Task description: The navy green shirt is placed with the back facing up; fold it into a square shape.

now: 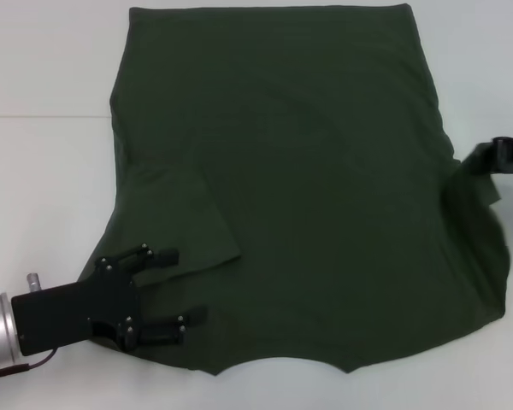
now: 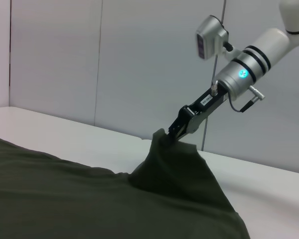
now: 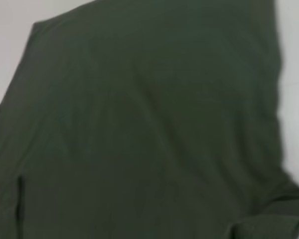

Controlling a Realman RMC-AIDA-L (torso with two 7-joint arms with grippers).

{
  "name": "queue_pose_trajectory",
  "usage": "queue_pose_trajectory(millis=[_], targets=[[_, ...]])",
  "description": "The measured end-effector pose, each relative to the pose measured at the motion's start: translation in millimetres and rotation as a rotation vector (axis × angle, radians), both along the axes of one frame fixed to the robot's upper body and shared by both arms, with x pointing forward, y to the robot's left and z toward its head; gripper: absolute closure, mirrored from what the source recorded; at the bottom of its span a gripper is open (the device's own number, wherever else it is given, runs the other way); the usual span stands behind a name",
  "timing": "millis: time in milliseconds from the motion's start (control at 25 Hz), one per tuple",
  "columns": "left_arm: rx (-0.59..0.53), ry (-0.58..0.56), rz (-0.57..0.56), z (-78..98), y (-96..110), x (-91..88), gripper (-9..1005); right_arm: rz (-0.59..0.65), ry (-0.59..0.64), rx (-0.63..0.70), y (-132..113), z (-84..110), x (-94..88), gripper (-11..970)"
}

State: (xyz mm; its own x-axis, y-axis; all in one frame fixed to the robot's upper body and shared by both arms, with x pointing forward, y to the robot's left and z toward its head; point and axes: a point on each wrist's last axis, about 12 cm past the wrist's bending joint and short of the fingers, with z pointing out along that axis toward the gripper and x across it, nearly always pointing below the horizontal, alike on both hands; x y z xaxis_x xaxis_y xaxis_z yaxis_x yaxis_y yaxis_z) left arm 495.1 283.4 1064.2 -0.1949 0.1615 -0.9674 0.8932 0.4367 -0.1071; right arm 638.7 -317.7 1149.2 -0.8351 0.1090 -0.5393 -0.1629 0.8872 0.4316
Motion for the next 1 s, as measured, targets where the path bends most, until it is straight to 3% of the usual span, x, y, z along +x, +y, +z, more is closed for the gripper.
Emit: queue_pose_trajectory(millis=[320,880,1000], targets=[[-0.002,0.013,0.0,0.5,-0.2,0.8,59,0.116,-0.013,-0.051,46.7,0.6,12.0,944],[-0.008,0.017,0.006,-0.8,0.3,-1.4,59,0.145,-0.023,-0.064,58.7,-0.1,13.6,868],[-0.008,0.017,0.005,-0.6,-0.1,-0.9,59,0.168,-0.021,-0.069,62.9,-0.8,12.7,785]])
